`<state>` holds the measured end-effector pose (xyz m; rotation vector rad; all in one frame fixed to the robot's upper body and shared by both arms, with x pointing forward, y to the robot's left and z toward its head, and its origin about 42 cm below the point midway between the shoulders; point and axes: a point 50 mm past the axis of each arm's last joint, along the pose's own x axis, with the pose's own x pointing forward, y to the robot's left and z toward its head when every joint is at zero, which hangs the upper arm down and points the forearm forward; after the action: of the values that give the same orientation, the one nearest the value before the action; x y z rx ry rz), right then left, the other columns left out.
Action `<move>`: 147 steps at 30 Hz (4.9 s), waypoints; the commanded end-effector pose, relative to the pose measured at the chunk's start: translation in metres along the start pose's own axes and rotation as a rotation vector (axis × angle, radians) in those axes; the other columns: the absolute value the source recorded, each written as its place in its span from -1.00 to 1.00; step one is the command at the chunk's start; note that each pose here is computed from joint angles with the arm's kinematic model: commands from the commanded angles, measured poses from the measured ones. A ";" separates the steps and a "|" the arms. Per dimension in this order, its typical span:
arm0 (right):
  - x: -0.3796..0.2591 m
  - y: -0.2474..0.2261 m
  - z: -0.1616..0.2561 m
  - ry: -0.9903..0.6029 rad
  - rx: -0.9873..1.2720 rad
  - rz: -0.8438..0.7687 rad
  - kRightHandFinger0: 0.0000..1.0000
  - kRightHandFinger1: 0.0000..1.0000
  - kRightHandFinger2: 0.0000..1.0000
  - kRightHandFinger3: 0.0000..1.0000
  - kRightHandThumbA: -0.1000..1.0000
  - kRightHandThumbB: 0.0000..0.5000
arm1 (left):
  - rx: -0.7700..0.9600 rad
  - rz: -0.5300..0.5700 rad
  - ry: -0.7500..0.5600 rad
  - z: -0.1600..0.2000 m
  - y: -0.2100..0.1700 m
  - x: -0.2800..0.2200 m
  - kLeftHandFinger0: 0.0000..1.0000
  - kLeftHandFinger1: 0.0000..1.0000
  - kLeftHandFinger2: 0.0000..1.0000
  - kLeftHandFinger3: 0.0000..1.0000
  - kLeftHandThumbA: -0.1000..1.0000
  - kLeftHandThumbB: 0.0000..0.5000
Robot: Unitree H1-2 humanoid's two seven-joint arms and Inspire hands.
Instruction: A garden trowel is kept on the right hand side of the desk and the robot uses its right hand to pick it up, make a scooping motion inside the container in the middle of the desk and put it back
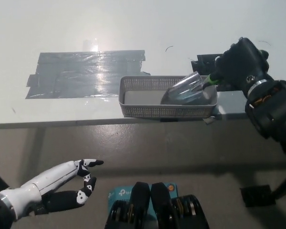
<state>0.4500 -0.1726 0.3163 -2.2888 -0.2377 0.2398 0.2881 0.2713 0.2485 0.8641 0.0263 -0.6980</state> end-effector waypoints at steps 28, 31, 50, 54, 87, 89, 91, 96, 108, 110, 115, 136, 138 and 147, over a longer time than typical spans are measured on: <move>0.032 -0.017 0.085 -0.031 0.313 0.046 -1.00 -1.00 -0.24 -0.61 -1.00 -1.00 | 0.050 -0.041 -0.013 0.012 0.004 0.009 1.00 1.00 1.00 1.00 1.00 0.04; 0.034 -0.020 0.091 -0.041 0.352 0.052 -1.00 -1.00 -0.41 -0.73 -1.00 -1.00 | 0.041 -0.039 -0.017 0.012 0.004 0.009 1.00 1.00 1.00 1.00 1.00 0.00; 0.033 -0.001 -0.006 0.079 0.920 0.051 -1.00 -0.73 -0.10 -0.16 -1.00 -1.00 | 0.007 -0.053 0.027 -0.001 -0.010 0.003 1.00 1.00 1.00 1.00 1.00 0.15; 0.031 -0.009 -0.015 0.080 1.030 -0.007 -1.00 -0.73 0.00 -0.54 -1.00 -0.89 | -0.010 -0.058 0.033 -0.004 -0.016 0.002 1.00 1.00 1.00 1.00 1.00 0.15; 0.033 0.028 -0.148 0.321 0.956 -0.140 -1.00 -0.85 -0.15 -0.39 -1.00 -0.99 | -0.045 -0.046 0.085 -0.015 -0.028 -0.015 1.00 1.00 1.00 1.00 1.00 -0.03; 0.034 0.046 -0.153 0.345 0.928 -0.101 -0.95 -0.73 -0.12 -0.34 -1.00 -1.00 | -0.047 -0.043 0.087 -0.016 -0.027 -0.014 1.00 1.00 1.00 1.00 1.00 -0.02; 0.035 0.066 -0.157 0.373 0.905 -0.064 -0.98 -0.72 -0.34 -0.33 -1.00 -1.00 | -0.050 -0.042 0.091 -0.017 -0.027 -0.015 1.00 1.00 1.00 1.00 1.00 0.03; 0.039 0.104 -0.148 0.423 0.840 0.005 -1.00 -0.88 -0.49 -0.06 -1.00 -1.00 | -0.057 -0.040 0.089 -0.017 -0.027 -0.016 1.00 1.00 1.00 1.00 1.00 -0.04; 0.056 0.132 -0.080 0.337 0.705 0.058 -1.00 -0.99 -0.41 -0.38 -1.00 -1.00 | -0.034 -0.031 0.099 -0.018 -0.023 -0.015 1.00 1.00 1.00 1.00 1.00 0.02; 0.060 0.136 -0.061 0.296 0.651 0.030 -1.00 -0.96 -0.38 -0.56 -1.00 -1.00 | -0.045 -0.029 0.095 -0.018 -0.022 -0.015 1.00 1.00 1.00 1.00 1.00 0.06; 0.065 0.142 -0.037 0.248 0.574 -0.060 -1.00 -0.95 -0.25 -0.68 -1.00 -1.00 | -0.044 -0.024 0.089 -0.017 -0.022 -0.014 1.00 1.00 1.00 1.00 1.00 0.05; 0.058 0.107 -0.074 0.310 0.780 0.322 1.00 1.00 1.00 1.00 0.39 1.00 | -0.041 -0.023 0.096 -0.017 -0.024 -0.017 1.00 1.00 1.00 1.00 1.00 0.04; 0.056 0.098 -0.080 0.311 0.817 0.332 1.00 1.00 1.00 1.00 0.35 1.00 | -0.034 -0.024 0.097 -0.017 -0.023 -0.016 1.00 1.00 1.00 1.00 1.00 -0.01; 0.045 0.079 -0.113 0.267 0.899 0.388 1.00 1.00 1.00 1.00 0.52 1.00 | -0.026 -0.018 0.105 -0.018 -0.021 -0.017 1.00 1.00 1.00 1.00 1.00 0.08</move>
<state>0.5222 -0.2721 0.2496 -1.5347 0.3393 0.1845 0.2669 0.2785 0.2181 0.8395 0.1482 -0.6996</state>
